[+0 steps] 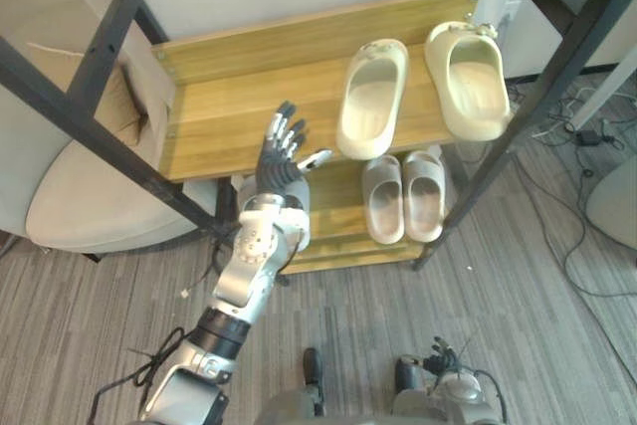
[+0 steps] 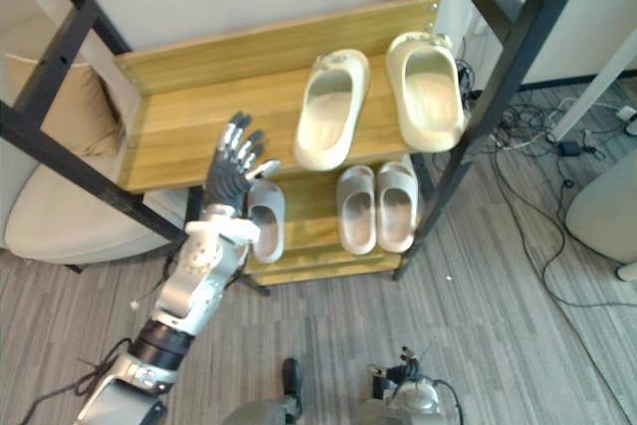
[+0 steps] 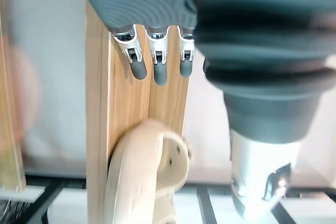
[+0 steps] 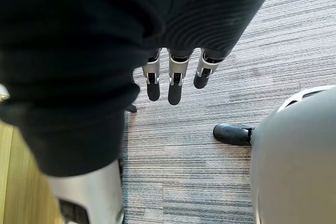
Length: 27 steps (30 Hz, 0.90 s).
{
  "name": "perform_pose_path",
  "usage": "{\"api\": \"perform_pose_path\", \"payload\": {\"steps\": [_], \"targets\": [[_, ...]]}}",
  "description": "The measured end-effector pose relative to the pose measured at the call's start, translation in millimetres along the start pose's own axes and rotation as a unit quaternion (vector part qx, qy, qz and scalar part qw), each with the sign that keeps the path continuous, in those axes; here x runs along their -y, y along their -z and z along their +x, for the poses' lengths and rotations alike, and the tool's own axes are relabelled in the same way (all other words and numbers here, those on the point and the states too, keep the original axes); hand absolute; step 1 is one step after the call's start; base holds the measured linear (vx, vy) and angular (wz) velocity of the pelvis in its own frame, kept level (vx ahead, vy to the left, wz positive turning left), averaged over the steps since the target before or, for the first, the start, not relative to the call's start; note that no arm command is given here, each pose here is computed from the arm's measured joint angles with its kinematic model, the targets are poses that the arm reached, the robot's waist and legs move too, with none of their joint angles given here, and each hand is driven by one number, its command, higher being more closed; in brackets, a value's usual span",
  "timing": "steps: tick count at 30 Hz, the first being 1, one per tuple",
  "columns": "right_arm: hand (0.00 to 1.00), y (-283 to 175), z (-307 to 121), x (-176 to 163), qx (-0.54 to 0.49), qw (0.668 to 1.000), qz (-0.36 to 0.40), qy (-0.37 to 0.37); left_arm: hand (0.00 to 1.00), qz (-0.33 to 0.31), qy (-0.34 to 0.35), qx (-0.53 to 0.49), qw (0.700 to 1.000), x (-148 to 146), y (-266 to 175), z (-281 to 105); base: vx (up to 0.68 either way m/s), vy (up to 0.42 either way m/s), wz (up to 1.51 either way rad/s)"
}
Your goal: Organize the slippers on the shoe rack
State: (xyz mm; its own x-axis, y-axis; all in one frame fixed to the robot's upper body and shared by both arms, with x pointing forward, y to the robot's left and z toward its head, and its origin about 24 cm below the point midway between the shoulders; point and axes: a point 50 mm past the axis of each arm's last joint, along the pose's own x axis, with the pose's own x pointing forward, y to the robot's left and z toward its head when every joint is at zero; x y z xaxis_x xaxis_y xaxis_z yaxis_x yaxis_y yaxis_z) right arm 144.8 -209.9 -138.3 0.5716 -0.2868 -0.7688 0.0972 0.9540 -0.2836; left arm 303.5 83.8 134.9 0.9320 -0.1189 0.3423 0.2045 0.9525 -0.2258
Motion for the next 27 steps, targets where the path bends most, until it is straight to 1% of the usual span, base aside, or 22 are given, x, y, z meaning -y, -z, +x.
{"api": "perform_pose_path", "payload": {"steps": [4, 9, 14, 16, 19, 27], "targets": [[0.0, -1.9, 0.9, -0.6, 0.0, 1.0, 0.0, 0.0, 0.0, 0.003, 0.028, -0.001, 1.0, 14.4, 0.2, 6.0, 0.0, 0.0, -0.03], [0.0, -4.0, 1.7, -0.4, 0.002, 1.0, 0.0, 0.001, 0.0, -0.006, 0.033, 0.005, 0.999, 22.5, -3.0, 16.1, 0.0, 0.001, -0.08], [0.0, -6.7, 2.3, -0.1, 0.005, 1.0, 0.003, 0.004, 0.0, 0.001, 0.027, 0.009, 1.0, 22.7, -7.2, 30.9, 0.01, 0.001, -0.14], [0.0, -8.2, 2.8, 0.7, 0.007, 1.0, 0.007, 0.006, 0.0, 0.002, 0.012, 0.016, 1.0, 18.9, -11.5, 36.6, 0.02, 0.003, -0.25], [0.0, -8.5, 3.1, 2.9, 0.005, 1.0, 0.021, 0.013, 0.0, 0.008, 0.017, 0.026, 0.999, 23.4, -18.6, 46.5, 0.04, -0.004, -0.03], [0.0, -10.8, 3.7, 3.4, 0.008, 1.0, 0.026, 0.015, 0.0, -0.001, 0.016, 0.04, 0.999, 30.8, -24.7, 51.6, 0.02, -0.002, 0.0]]}}
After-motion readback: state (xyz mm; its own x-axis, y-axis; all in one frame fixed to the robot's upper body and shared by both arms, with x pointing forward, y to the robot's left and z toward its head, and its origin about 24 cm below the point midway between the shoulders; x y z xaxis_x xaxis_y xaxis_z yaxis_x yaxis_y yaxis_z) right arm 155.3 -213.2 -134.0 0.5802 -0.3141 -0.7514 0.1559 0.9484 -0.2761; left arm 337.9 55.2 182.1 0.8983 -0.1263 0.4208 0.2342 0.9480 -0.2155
